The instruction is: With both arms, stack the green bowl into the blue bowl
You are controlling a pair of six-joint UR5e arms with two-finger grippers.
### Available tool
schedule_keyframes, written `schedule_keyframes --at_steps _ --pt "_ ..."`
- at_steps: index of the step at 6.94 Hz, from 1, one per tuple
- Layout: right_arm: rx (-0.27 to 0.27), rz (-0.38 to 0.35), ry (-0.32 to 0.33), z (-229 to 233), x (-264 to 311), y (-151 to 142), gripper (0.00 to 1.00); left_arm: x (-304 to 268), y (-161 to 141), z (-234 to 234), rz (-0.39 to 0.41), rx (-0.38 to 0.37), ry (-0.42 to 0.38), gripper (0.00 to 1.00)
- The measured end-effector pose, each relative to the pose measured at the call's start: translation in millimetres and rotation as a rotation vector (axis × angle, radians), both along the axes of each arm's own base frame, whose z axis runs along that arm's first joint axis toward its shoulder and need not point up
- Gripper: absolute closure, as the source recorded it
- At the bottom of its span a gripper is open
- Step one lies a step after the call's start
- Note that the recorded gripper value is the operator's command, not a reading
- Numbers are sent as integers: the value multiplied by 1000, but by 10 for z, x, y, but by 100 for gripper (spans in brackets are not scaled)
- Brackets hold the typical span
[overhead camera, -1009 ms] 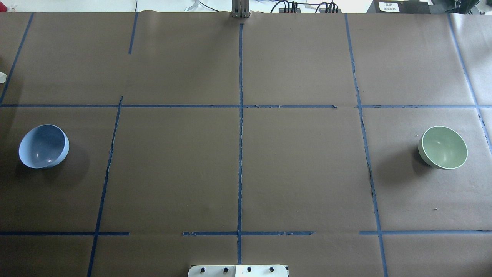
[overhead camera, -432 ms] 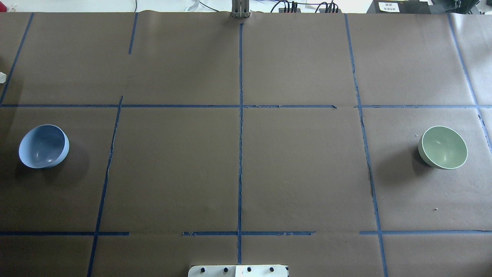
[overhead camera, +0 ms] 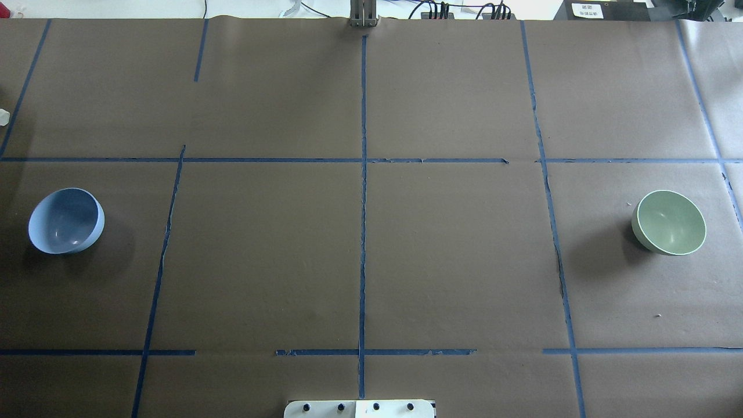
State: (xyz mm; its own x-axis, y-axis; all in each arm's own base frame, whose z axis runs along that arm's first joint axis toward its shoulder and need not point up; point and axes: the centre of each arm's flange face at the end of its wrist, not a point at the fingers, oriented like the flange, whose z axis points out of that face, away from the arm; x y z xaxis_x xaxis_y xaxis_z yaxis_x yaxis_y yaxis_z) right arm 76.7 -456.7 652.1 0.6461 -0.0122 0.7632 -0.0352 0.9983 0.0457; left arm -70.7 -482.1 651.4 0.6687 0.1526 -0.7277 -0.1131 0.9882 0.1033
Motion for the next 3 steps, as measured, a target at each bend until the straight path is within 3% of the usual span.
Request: schedule_keyframes --at_steps 3 --pt "10 5 8 -80 6 -46 0 189 -73 -305 -12 8 64 0"
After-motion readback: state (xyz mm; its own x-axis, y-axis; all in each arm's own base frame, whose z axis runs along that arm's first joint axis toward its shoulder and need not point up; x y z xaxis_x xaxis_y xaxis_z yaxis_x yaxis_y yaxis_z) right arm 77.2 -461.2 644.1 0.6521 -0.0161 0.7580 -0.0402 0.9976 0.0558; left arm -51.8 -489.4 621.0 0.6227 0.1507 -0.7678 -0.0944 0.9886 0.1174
